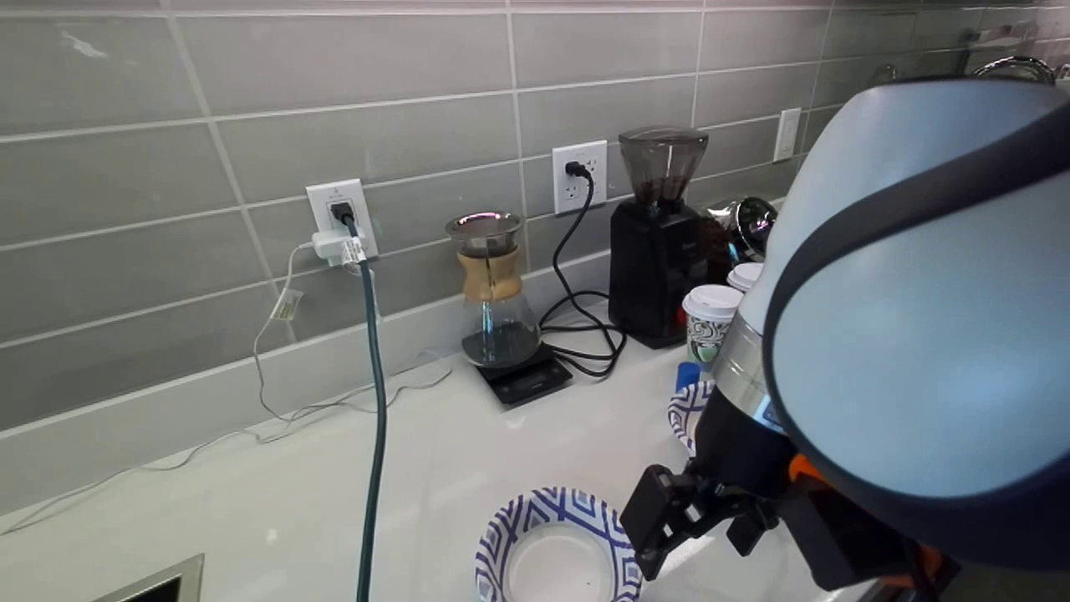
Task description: Put the left bowl in the right bowl
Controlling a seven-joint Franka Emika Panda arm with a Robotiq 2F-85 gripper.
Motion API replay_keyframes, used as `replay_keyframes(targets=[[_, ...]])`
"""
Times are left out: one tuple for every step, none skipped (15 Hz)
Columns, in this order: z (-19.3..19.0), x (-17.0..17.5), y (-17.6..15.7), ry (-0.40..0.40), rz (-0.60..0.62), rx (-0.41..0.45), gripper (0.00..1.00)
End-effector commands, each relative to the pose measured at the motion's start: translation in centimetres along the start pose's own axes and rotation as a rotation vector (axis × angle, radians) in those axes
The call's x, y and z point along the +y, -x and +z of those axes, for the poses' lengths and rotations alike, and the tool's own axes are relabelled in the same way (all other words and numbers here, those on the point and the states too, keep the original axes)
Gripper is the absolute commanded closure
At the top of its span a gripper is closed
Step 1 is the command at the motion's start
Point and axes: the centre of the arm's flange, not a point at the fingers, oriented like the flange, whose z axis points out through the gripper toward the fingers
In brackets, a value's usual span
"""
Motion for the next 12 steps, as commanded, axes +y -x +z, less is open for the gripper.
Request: replay_keyframes(targets=[[2.7, -1.5, -2.2, -0.033, 0.032, 0.02, 0.0], [3.3, -1.8, -2.7, -0.029, 0.034, 0.03, 0.0], [3.8, -2.0, -3.2, -0.032, 0.038, 0.039, 0.0], [4.3, -2.2, -3.6, -0.036, 0.043, 0.048, 0.0], [4.7, -2.2, -4.0, -0.044, 0.049, 0.054, 0.0], [5.1, -2.3, -4.4, -0.048, 0.054, 0.055, 0.0], [5.5, -2.4, -4.7, -0.048, 0.059, 0.056, 0.06], [5.8, -2.3, -4.9, -0.05, 0.064, 0.055, 0.28], [6.1, -2.2, -5.1, -0.052, 0.069, 0.053, 0.3], [6.3, -2.0, -5.3, -0.051, 0.073, 0.051, 0.31], [6.3, -1.9, -5.5, -0.05, 0.076, 0.048, 0.38], [6.3, -1.8, -5.5, -0.049, 0.079, 0.044, 0.45]])
